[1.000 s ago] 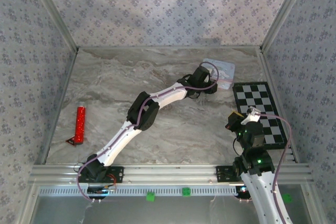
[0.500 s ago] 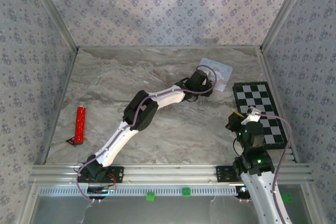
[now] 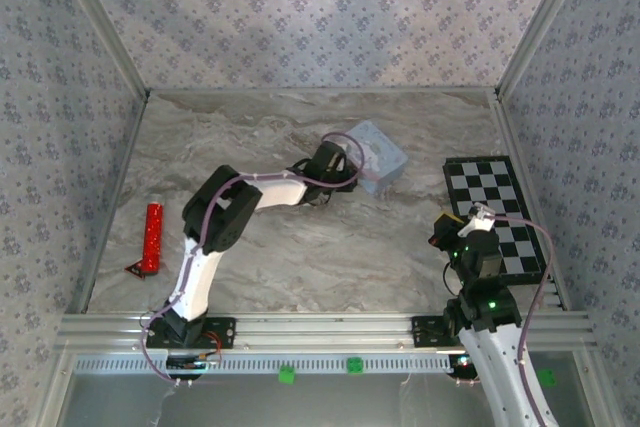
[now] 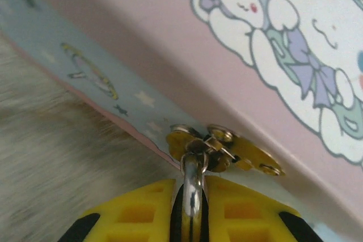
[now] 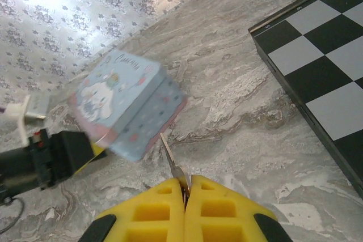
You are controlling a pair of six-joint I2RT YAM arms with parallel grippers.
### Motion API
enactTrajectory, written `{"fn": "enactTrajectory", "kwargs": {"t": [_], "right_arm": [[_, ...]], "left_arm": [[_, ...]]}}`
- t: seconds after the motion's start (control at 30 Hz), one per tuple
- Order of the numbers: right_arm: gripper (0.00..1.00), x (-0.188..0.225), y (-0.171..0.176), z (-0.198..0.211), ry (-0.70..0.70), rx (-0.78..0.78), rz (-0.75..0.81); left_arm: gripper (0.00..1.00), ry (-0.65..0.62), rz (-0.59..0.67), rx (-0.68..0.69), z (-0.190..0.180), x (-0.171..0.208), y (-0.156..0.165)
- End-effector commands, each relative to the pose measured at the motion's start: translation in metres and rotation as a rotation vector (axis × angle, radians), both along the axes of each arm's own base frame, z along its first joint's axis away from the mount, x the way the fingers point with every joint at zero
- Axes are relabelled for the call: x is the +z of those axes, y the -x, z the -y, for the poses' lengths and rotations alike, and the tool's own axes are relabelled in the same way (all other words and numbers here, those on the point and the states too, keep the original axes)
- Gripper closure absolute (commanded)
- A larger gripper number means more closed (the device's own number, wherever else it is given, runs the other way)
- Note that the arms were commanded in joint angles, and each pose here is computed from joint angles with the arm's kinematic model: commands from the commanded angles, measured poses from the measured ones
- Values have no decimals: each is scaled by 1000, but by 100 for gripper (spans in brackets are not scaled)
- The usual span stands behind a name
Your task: Unlock the padlock with the key
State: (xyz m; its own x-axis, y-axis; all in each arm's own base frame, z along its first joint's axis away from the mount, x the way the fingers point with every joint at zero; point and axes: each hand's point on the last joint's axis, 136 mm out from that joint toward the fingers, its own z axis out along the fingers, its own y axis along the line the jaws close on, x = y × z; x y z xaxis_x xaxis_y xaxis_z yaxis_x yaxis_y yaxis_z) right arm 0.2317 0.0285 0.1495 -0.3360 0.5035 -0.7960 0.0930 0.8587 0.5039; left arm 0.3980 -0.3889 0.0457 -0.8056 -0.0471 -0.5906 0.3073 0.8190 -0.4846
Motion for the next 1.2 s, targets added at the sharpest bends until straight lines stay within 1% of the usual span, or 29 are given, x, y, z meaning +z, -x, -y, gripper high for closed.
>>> {"fn": "enactTrajectory", "kwargs": {"t": [0.0, 0.2, 0.3, 0.37, 0.43, 0.5, 0.6, 0.67, 0.87, 0.93, 1.03, 1.17], "right_arm": [[100, 0, -3, 3, 8, -14, 9], [100, -3, -5, 2, 6, -10, 7], [100, -4, -8, 2, 6, -13, 5], [100, -7, -9, 0, 2, -4, -4], [100, -8, -11, -2, -4, 1, -10], [100, -9, -12, -3, -9, 6, -17], [100, -8, -13, -4, -14, 9, -25], [100, -9, -12, -6, -18, 18, -34], [100, -18, -4, -16, -63, 65, -102], [100, -24, 0, -21, -100, 81, -135], [100, -34, 4, -29, -161, 106, -189], [100, -44, 5, -52, -317, 167, -248]], "left_arm": [[91, 19, 33, 63, -28, 19, 4], [93, -13, -33, 170, -88, 7, 38], [94, -13, -75, 246, -114, 2, 58], [94, -29, -121, 335, -132, -2, 72], [97, -58, -161, 389, -138, -7, 86], [97, -47, -151, 370, -124, -3, 97], [96, -47, -121, 306, -91, 5, 106], [96, -40, -128, 247, -67, 7, 107], [94, 13, -164, 122, -15, 9, 108], [93, 44, -177, 100, -5, 10, 108], [92, 66, -173, 97, -1, 12, 109], [91, 113, -176, 100, -1, 18, 111]]}}
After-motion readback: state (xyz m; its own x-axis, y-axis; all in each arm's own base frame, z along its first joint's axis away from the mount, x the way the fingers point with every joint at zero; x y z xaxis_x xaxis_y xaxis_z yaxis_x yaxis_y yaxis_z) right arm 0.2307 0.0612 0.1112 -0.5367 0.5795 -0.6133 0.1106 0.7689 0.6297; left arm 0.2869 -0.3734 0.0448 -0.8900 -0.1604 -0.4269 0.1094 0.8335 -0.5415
